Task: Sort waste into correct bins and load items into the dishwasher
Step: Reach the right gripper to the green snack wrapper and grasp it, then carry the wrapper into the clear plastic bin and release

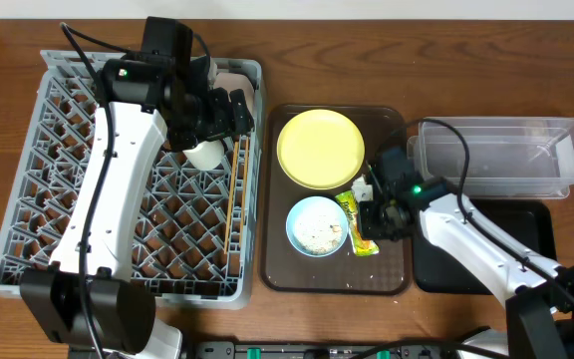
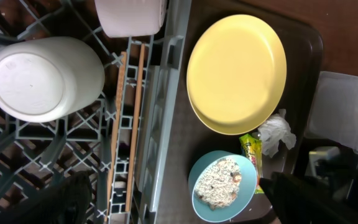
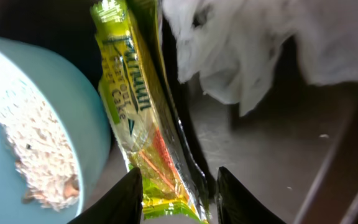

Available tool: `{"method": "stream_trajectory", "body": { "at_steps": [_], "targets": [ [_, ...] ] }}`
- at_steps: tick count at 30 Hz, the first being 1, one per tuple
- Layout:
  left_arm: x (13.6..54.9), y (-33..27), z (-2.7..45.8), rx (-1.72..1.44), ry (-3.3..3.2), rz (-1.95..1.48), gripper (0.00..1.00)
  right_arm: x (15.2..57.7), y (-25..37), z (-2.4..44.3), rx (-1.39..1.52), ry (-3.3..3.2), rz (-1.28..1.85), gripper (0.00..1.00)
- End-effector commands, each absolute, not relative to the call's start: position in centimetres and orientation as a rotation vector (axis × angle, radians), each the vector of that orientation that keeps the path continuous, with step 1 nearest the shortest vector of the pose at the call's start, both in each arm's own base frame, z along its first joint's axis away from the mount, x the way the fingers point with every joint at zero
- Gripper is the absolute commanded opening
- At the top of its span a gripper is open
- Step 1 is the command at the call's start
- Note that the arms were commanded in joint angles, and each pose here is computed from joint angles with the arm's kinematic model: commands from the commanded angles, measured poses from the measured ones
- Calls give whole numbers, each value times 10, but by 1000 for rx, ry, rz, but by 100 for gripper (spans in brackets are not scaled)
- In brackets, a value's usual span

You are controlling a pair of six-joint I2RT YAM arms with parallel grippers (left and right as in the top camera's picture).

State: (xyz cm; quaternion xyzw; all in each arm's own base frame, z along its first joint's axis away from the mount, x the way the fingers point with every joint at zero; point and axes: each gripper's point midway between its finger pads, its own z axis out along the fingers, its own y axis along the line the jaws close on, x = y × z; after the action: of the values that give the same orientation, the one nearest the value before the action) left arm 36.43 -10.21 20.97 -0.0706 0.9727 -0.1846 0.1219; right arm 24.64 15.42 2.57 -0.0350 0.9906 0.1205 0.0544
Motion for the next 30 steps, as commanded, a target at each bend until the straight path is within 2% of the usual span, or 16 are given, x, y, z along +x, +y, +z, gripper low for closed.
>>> {"method": "stream_trajectory", "body": {
  "at_steps": [1, 4, 6, 7, 13, 22, 30],
  "targets": [
    [364, -102, 208, -195, 2844, -532, 94, 234, 158, 13, -113, 3027, 409, 33],
    [364, -102, 208, -195, 2844, -531, 95, 234, 158, 5, -114, 3007, 420, 21],
    [364, -102, 208, -195, 2844, -531, 95, 235, 158, 5, -110, 3003, 422, 4],
    [364, -102, 208, -195, 2844, -531, 95, 235, 159, 5, -108, 3002, 423, 1],
    [364, -102, 208, -195, 2844, -531, 95, 246, 153, 20, -59, 2999, 421, 1],
    [365, -102, 208, -195, 2844, -532, 95, 295, 125, 124, -16, 2850, 428, 1],
    [365, -102, 208, -195, 2844, -532, 95, 326, 55, 156, 292, 2684, 302, 1]
  ]
}}
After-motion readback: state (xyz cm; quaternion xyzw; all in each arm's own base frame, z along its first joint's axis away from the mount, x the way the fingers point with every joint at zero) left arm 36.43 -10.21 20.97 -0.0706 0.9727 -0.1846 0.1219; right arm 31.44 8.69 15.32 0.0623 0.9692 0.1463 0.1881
